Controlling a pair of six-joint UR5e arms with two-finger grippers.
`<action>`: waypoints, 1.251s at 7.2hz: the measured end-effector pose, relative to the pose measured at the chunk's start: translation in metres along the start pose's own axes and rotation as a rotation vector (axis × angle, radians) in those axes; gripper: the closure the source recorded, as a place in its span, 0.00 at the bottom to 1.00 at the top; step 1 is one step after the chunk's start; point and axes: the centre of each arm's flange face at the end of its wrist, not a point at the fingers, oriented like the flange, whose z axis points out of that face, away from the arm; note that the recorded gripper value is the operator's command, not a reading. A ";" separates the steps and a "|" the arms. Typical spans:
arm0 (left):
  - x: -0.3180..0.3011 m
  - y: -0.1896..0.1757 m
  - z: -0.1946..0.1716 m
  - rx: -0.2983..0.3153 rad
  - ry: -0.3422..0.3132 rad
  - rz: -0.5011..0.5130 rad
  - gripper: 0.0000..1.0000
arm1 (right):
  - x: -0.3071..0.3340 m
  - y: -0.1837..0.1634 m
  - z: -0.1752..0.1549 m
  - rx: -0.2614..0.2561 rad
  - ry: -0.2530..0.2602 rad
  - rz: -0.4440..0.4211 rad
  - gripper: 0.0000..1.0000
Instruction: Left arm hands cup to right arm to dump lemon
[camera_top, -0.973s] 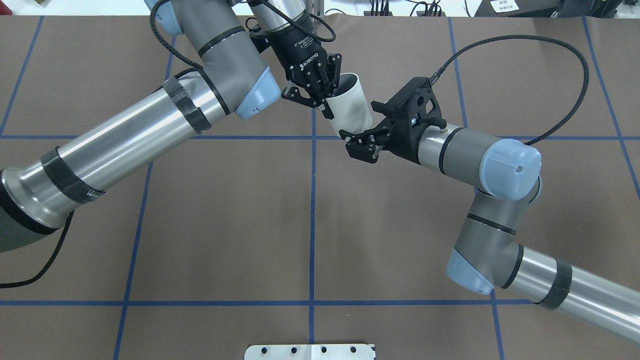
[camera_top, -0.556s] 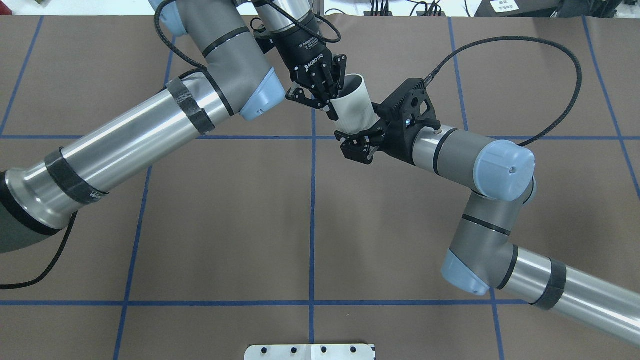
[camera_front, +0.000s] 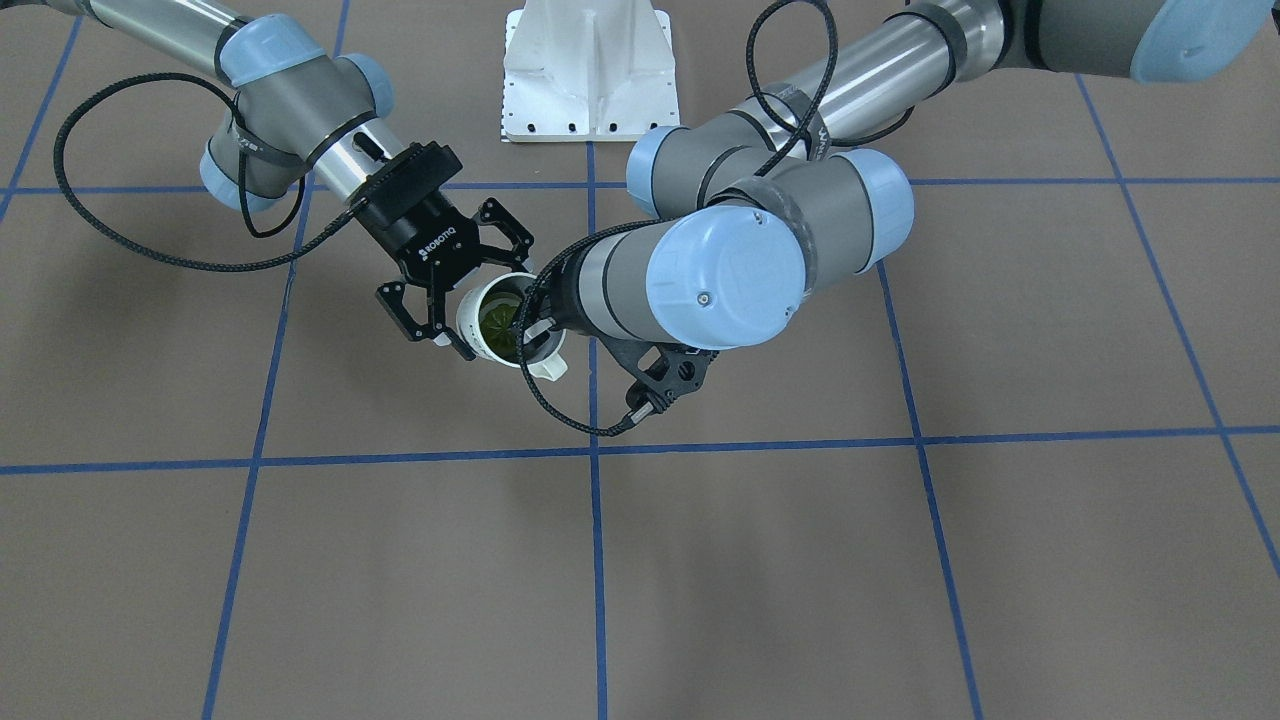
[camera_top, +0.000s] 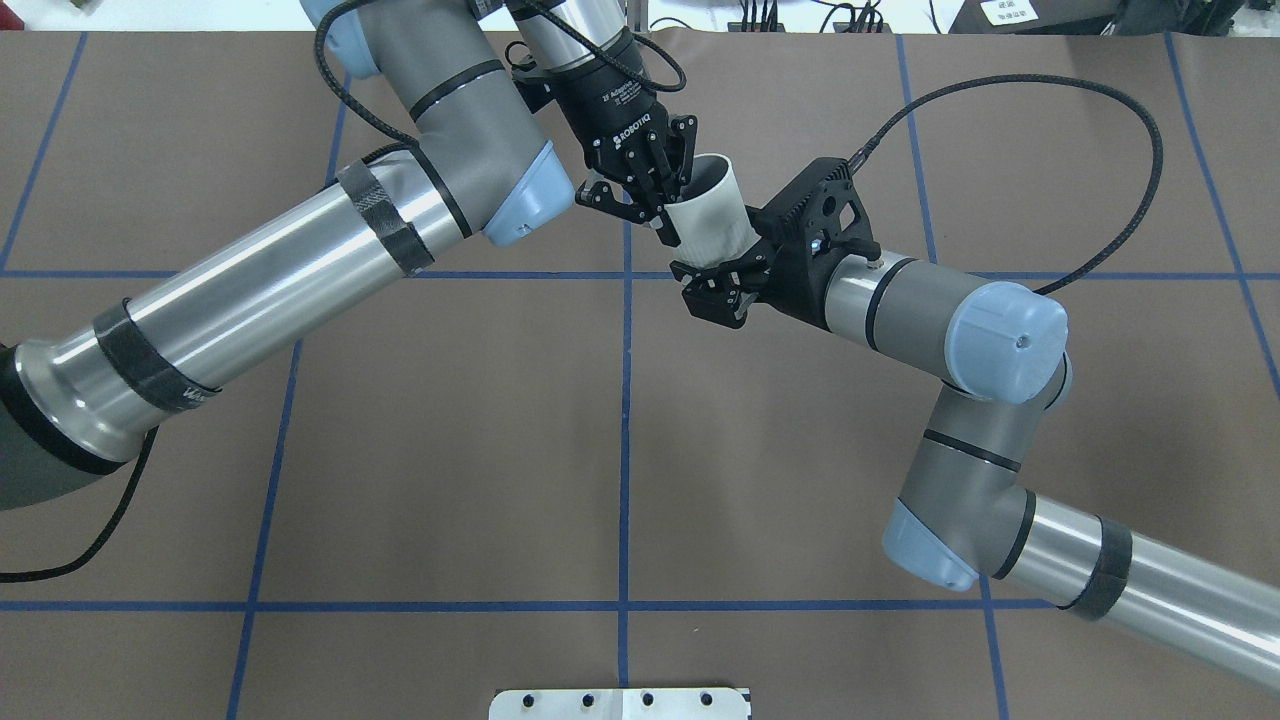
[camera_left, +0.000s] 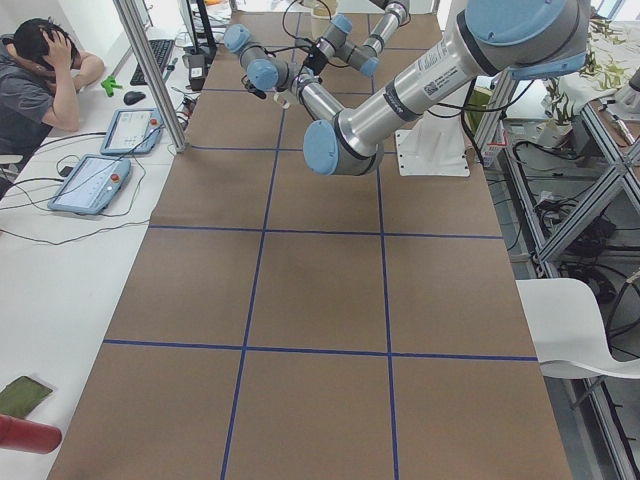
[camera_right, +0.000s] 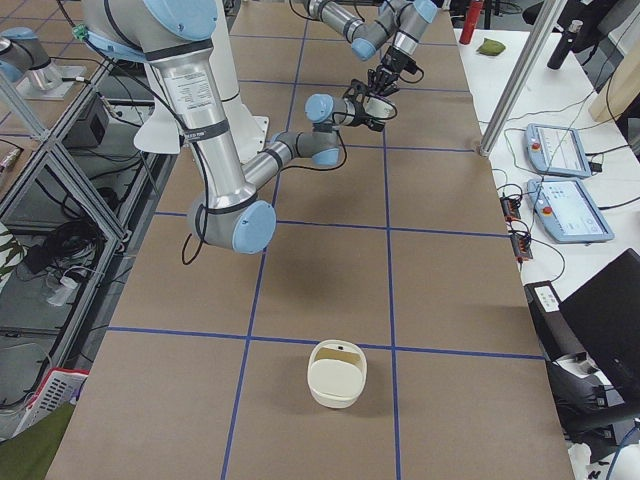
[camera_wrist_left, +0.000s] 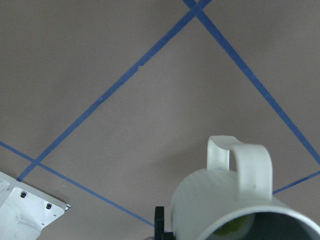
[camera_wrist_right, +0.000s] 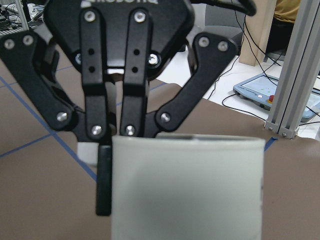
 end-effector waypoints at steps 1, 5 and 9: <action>0.000 0.000 0.001 0.000 -0.001 0.000 1.00 | 0.000 0.000 0.000 0.001 0.002 0.000 0.02; 0.000 0.002 0.002 -0.002 0.000 0.007 1.00 | 0.001 0.002 0.002 -0.002 0.005 0.001 0.02; -0.001 0.003 0.003 -0.004 0.001 0.016 0.02 | 0.002 0.003 0.003 -0.004 0.006 0.004 0.73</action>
